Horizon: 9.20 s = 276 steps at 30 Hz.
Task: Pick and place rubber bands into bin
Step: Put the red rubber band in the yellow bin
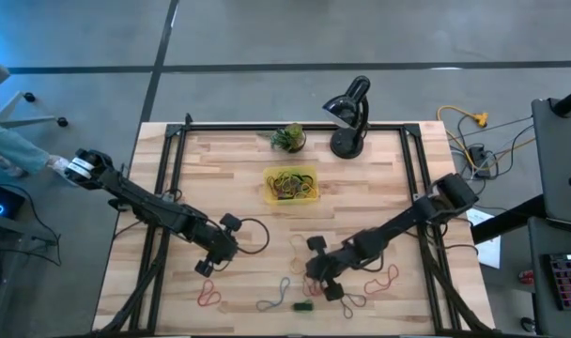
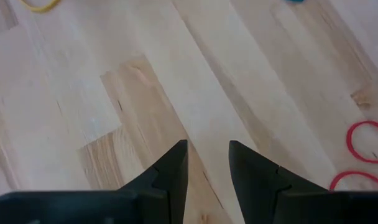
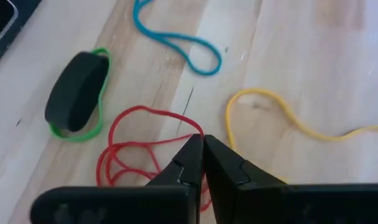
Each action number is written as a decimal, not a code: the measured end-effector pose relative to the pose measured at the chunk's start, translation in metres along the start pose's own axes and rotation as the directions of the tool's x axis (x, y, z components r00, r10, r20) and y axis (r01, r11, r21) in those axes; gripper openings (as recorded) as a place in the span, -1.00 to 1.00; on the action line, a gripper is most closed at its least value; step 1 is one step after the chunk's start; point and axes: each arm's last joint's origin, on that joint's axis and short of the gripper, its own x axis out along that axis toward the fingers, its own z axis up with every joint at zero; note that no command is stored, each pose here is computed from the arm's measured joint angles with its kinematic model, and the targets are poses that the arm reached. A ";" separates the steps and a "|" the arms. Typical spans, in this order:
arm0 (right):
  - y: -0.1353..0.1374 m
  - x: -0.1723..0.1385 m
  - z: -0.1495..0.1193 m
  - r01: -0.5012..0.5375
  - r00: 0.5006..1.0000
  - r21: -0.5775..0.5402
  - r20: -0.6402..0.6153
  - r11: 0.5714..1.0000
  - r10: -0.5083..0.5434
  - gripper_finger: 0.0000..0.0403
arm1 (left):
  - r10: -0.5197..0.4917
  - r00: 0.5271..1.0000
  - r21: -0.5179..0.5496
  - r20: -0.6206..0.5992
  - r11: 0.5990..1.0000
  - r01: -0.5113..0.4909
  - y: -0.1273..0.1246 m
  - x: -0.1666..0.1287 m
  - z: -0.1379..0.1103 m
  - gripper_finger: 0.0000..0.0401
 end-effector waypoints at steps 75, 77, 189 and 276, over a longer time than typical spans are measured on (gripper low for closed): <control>-0.211 -0.081 0.025 0.604 0.774 0.138 0.133 0.785 -0.619 -0.44 | 0.207 0.975 0.037 0.076 0.977 -0.210 0.006 0.000 0.006 -0.50; -0.211 -0.081 0.025 0.600 0.775 0.155 0.131 0.785 -0.618 -0.37 | 0.207 0.975 0.037 0.076 0.977 -0.210 0.006 0.000 0.006 -0.50; -0.135 -0.107 0.052 0.339 0.904 -0.030 0.288 0.940 -0.317 -0.13 | 0.798 0.602 0.048 -0.033 0.603 -0.796 -0.065 0.000 0.023 -1.00; -0.110 -0.120 0.051 0.265 0.931 0.017 0.256 0.964 -0.260 -0.13 | 0.580 0.793 -0.198 0.188 0.813 -0.548 0.207 -0.005 0.001 -0.48</control>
